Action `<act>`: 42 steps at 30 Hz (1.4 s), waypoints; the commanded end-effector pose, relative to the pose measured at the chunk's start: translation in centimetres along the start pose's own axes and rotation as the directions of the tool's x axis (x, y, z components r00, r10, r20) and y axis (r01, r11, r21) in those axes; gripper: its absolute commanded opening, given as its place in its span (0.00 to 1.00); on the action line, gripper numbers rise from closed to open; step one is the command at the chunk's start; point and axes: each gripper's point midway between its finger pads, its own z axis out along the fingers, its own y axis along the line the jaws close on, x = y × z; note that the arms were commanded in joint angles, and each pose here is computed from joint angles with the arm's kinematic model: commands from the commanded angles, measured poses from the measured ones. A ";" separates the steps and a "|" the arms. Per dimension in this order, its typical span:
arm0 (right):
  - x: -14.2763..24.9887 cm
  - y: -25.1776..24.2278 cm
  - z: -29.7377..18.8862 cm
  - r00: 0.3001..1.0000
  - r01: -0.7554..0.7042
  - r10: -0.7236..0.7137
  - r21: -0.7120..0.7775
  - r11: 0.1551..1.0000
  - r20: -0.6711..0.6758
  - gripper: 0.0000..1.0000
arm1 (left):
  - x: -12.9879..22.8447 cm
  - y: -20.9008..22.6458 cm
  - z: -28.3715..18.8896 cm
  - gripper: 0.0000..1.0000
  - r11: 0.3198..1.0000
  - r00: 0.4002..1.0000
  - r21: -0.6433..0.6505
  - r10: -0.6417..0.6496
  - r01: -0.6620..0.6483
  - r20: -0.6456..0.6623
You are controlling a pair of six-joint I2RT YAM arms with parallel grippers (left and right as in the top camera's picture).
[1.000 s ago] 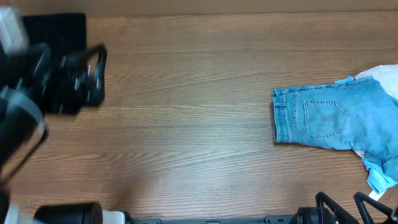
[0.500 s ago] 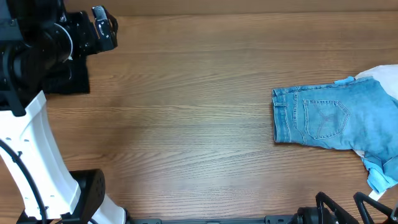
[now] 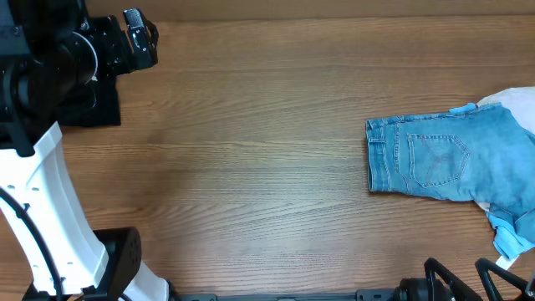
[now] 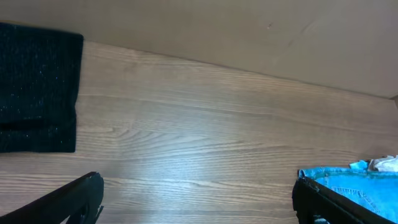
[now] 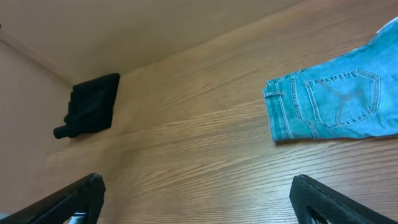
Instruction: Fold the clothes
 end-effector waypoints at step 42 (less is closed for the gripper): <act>-0.2 0.1 0.1 1.000 0.003 -0.003 -0.002 1.000 0.001 1.00 | 22.6 8.1 4.8 1.00 0.947 0.783 -0.098 0.308 -0.305 0.540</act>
